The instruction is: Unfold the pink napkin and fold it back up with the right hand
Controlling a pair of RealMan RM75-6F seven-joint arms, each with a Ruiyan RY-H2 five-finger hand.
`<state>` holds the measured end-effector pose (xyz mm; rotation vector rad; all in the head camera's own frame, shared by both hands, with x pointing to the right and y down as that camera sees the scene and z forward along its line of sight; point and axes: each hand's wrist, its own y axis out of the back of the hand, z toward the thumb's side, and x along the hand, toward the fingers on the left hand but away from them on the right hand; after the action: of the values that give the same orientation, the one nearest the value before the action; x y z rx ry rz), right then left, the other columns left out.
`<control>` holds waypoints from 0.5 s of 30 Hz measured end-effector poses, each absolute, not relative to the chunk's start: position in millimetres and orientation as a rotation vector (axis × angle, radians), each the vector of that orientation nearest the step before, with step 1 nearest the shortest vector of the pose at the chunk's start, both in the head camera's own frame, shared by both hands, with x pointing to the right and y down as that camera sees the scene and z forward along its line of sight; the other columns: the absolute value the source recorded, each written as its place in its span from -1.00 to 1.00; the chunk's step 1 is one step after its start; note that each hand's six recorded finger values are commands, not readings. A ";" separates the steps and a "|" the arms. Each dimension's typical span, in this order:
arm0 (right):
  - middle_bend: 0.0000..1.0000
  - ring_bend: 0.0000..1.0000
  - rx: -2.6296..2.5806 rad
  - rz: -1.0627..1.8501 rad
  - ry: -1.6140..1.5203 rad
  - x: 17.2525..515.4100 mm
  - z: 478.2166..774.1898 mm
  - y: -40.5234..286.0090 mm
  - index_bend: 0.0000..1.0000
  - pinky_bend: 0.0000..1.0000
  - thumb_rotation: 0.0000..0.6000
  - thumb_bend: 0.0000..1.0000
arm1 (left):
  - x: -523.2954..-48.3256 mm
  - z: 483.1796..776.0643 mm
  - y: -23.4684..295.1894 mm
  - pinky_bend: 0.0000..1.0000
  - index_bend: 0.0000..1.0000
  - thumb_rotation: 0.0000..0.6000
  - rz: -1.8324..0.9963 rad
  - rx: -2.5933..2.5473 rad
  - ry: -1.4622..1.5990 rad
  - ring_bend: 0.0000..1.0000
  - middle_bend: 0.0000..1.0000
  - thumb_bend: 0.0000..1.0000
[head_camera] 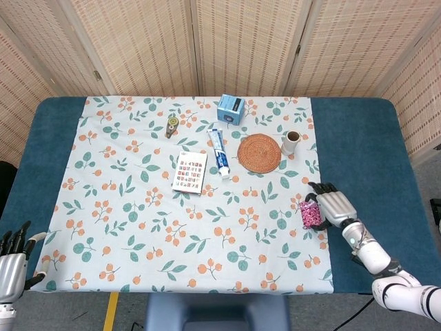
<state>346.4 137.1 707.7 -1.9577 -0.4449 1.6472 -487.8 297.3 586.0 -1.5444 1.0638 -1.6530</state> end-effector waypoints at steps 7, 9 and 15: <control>-0.87 -1.00 -1.981 1.654 -0.470 345.5 714.0 141.3 -0.48 -1.00 0.77 -0.56 | -489.6 586.3 296.8 -1.00 -0.47 1.00 -1.656 -1.542 1.064 -0.76 -0.90 -0.15; -0.87 -1.00 -1.988 1.656 -0.477 344.5 715.1 142.2 -0.49 -1.00 0.77 -0.56 | -489.8 586.7 296.7 -1.00 -0.47 1.00 -1.656 -1.544 1.064 -0.76 -0.90 -0.15; -0.87 -1.00 -1.992 1.663 -0.509 346.1 712.8 143.5 -0.53 -1.00 0.76 -0.56 | -491.2 587.2 296.6 -1.00 -0.47 1.00 -1.656 -1.544 1.067 -0.76 -0.90 -0.15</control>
<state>346.1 143.5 712.8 -1.9916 -0.5092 1.6630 -491.2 296.6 587.2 -1.5440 1.0675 -1.6559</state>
